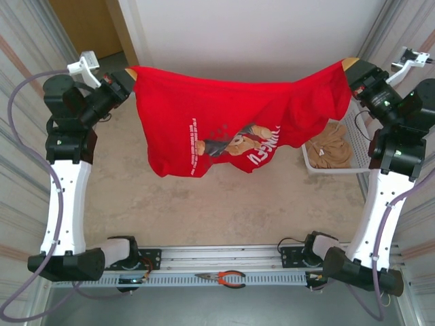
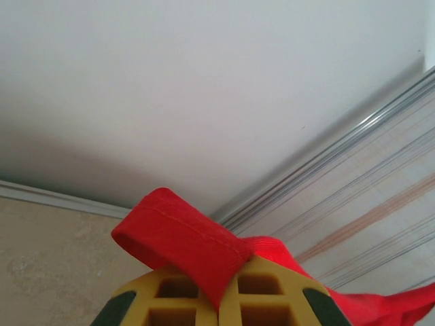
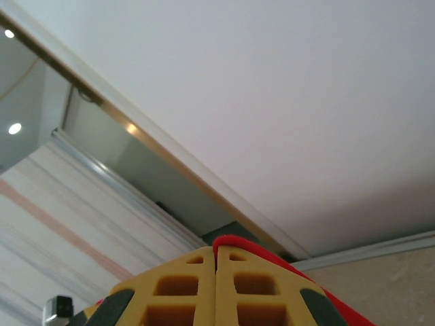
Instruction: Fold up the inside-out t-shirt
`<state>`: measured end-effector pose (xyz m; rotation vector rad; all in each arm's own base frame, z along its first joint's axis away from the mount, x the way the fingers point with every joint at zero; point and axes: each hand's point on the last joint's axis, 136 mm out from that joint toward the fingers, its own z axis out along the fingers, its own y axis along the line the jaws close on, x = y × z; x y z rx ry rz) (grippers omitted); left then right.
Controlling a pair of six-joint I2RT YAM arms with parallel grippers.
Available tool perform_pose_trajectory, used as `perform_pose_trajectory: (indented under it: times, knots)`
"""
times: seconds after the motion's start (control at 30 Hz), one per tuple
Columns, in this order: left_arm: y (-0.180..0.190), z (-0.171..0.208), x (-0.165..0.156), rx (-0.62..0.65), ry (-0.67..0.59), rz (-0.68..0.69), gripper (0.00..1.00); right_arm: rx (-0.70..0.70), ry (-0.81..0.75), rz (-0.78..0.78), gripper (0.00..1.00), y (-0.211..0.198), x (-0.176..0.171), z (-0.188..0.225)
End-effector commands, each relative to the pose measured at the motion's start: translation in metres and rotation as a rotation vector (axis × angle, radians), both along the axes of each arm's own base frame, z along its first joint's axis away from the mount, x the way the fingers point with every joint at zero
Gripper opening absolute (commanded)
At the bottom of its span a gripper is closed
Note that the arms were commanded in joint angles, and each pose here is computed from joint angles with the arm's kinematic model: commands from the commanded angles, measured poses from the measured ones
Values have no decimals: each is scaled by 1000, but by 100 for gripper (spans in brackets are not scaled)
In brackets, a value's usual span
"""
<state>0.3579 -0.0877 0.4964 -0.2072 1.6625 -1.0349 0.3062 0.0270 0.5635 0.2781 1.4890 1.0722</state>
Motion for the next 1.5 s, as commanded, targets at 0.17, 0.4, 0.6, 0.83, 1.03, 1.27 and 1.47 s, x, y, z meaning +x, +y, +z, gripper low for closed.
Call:
perform_pose_trajectory:
  times: [0.17,0.4,0.6,0.83,1.03,1.27,1.47]
  knots:
    - [2,-96,100,-5,241,-12,0,-33,105,75,0,31,84,-49]
    - [-4,-118,182,-37,283,-21,0,-36,133,153,0,51,178,-64]
    - [-7,-18,196,-48,112,-19,0,-55,-19,155,0,55,171,25]
    - [-11,5,168,-35,94,-54,0,-50,-35,185,0,65,131,38]
    - [-15,-107,120,37,306,-67,0,-60,163,174,0,86,84,-87]
    - [-19,-318,14,109,731,-33,0,-234,575,185,0,138,-20,-331]
    - [-9,-428,-72,64,975,20,0,-325,833,149,0,123,-103,-455]
